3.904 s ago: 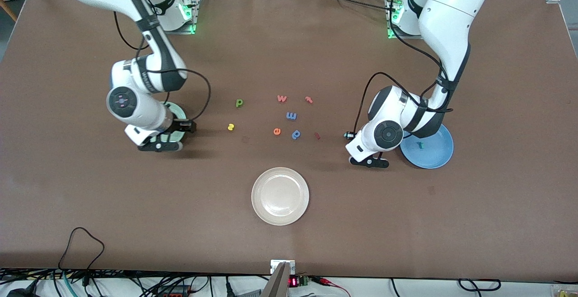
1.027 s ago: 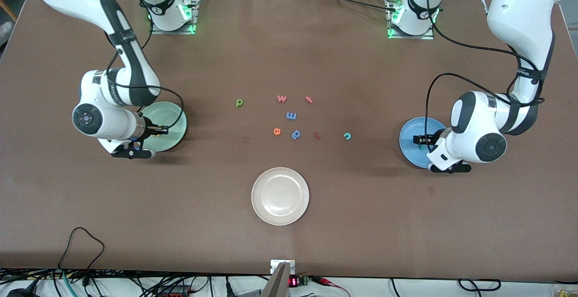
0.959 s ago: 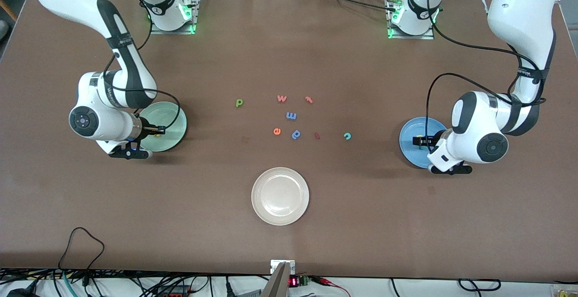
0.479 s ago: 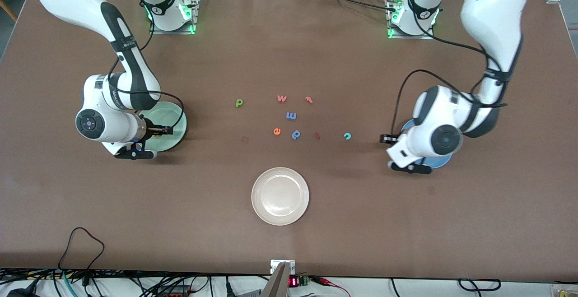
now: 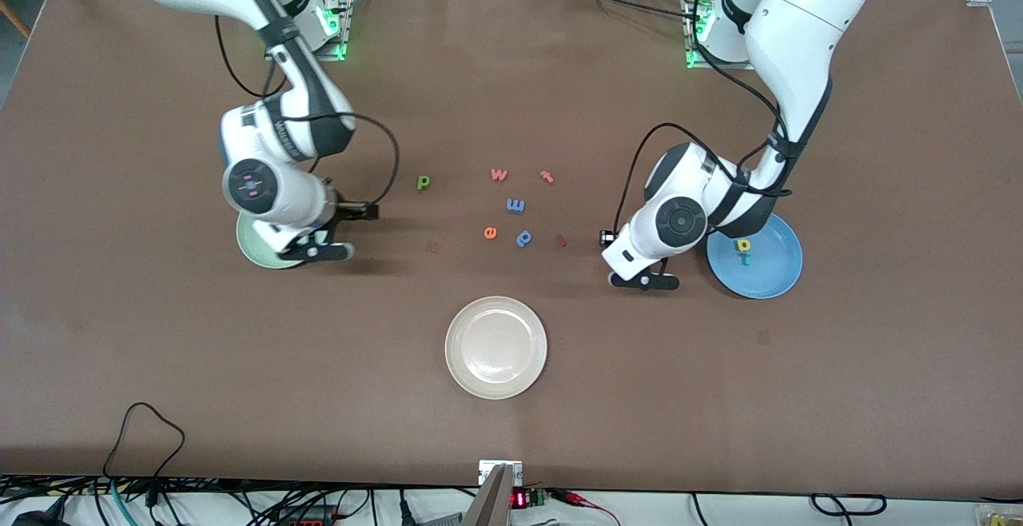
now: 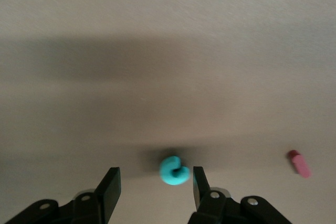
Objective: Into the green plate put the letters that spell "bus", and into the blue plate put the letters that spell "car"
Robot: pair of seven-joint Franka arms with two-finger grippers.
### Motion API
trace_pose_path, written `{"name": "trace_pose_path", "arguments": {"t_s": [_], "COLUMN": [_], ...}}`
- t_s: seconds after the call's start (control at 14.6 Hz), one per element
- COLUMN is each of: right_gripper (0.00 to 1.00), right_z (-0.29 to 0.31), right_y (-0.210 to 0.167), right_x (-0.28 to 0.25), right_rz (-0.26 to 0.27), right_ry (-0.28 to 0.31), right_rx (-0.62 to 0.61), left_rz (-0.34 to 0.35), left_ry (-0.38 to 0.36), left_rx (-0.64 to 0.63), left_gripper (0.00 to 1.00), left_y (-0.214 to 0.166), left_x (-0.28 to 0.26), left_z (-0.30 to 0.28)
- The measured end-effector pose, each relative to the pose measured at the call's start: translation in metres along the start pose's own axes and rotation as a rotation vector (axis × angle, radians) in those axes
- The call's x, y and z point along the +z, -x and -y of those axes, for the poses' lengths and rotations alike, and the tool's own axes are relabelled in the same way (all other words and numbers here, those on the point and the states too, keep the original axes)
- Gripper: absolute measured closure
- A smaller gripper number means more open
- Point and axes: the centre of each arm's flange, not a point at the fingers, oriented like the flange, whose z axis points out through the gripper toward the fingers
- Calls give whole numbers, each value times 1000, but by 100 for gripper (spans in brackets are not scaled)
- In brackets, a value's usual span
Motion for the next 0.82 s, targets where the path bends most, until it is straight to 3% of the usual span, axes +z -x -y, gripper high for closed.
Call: {"name": "trace_pose_path", "arguments": {"t_s": [0.07, 0.27, 0.55, 0.68, 0.75, 0.82], "right_gripper": [7, 27, 32, 40, 41, 46], "right_z": [17, 50, 83, 94, 96, 94], "right_y": [9, 29, 56, 68, 73, 76], "right_x": [5, 23, 55, 70, 78, 85], "right_rz": [-1, -20, -78, -80, -86, -92], "right_ry": [0, 0, -16, -12, -14, -17], "right_rx": [11, -7, -72, -96, -103, -104], "left_rz": [3, -19, -33, -31, -31, -31], "left_ry": [1, 16, 26, 27, 27, 26], "left_rx": [-5, -9, -25, -31, -31, -31], "left_gripper": [36, 36, 37, 37, 42, 54], "left_y": [2, 6, 11, 13, 14, 14], "left_x": [2, 16, 26, 27, 26, 26], "left_z": [-2, 0, 1, -3, -5, -5]}}
